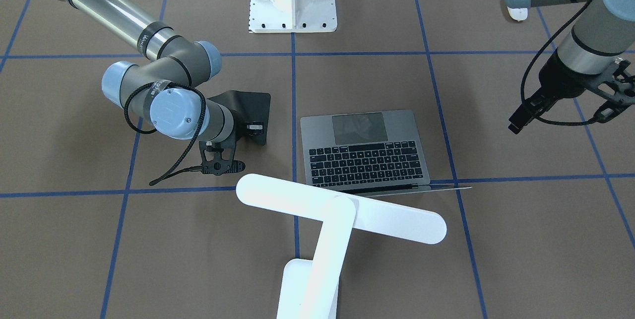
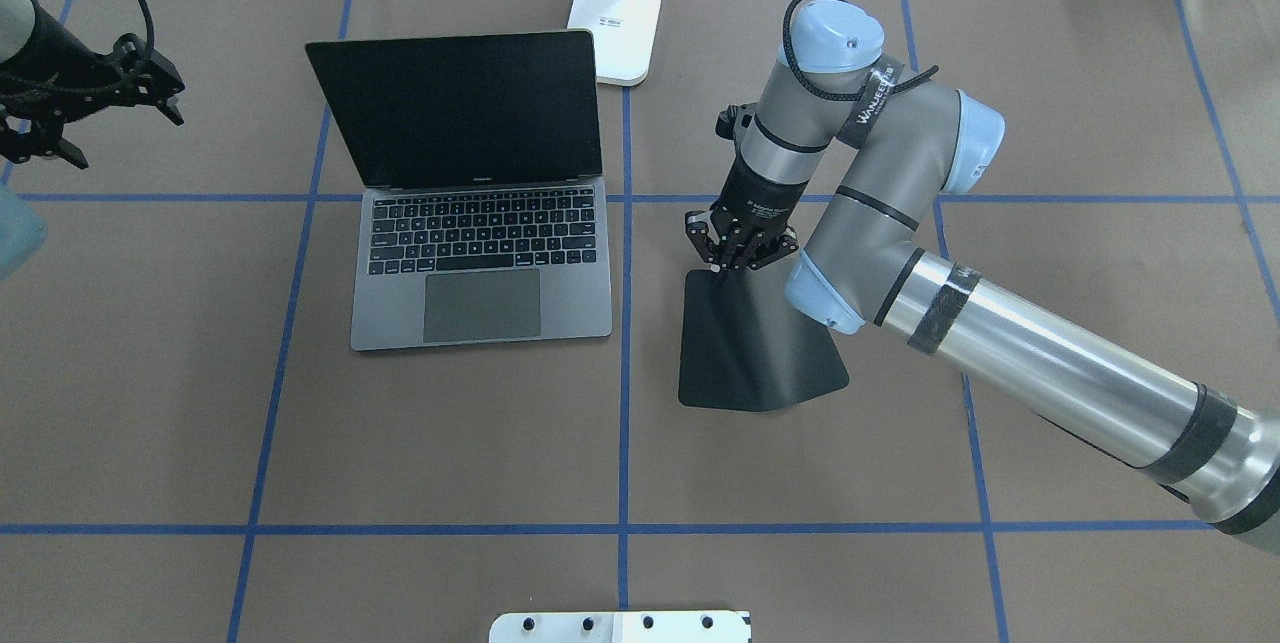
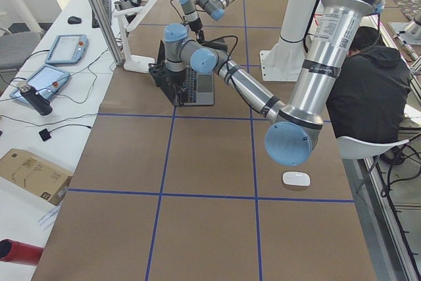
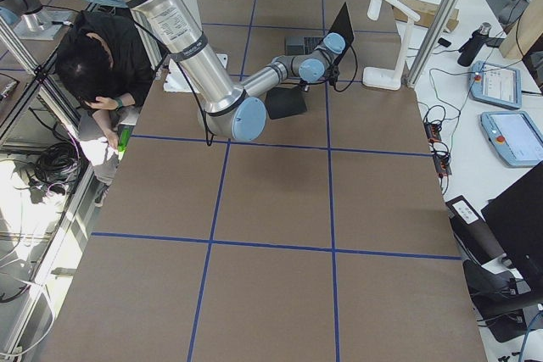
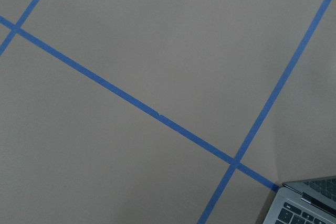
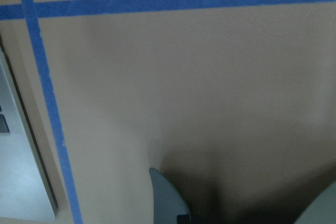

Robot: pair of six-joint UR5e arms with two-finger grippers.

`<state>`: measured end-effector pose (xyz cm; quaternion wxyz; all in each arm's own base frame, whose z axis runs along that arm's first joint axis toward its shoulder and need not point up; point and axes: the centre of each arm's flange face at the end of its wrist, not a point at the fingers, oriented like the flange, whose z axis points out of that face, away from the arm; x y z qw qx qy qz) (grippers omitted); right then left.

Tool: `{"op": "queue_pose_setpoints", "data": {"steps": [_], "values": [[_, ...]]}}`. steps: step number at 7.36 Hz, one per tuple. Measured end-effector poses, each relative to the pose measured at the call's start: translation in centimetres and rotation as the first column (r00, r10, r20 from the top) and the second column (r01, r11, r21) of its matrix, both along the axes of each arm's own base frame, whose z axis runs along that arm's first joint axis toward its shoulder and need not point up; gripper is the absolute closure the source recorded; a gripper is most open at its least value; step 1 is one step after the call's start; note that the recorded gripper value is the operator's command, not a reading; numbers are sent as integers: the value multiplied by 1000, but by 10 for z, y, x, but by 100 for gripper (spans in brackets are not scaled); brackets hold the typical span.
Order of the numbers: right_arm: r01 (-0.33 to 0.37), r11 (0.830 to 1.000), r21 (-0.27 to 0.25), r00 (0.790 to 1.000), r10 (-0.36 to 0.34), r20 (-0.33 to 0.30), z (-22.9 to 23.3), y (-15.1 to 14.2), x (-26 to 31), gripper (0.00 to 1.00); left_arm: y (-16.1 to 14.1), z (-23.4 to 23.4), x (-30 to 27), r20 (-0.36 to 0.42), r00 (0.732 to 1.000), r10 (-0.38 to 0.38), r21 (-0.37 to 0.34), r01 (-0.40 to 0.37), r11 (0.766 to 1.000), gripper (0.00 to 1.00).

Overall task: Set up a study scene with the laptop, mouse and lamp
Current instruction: 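Lower the black mouse pad onto the table beside the laptop with the right gripper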

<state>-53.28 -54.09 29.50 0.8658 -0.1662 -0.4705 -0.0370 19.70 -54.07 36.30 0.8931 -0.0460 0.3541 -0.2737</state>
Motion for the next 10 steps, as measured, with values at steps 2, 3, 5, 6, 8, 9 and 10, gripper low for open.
{"op": "queue_pose_setpoints", "data": {"steps": [2,3,5,6,8,9,10], "values": [[-41,997,-59,999,40,-21,-11,-4,-4,100,-1,2,0,2,1000,2,-2,-2,1000,0],[-64,994,-88,998,61,-30,-17,-6,-5,100,-1,2,1,2,1000,2,-2,-2,1000,0],[-79,991,-106,997,76,-34,-19,-7,-8,100,-1,3,1,3,1000,4,-2,-4,1000,0],[-81,993,-89,997,80,-16,-16,-9,-10,91,-1,3,2,3,1000,4,-3,-4,1000,0],[-89,995,-46,996,90,25,-12,-13,-13,0,-2,3,1,3,1000,3,-3,-3,1000,0],[-96,995,-26,994,97,41,-16,-14,-12,0,-3,3,2,4,1000,3,-4,-3,1000,0],[-105,995,-3,993,105,60,-22,-15,-10,0,-3,4,2,4,1000,3,-5,-3,1000,0]]}}
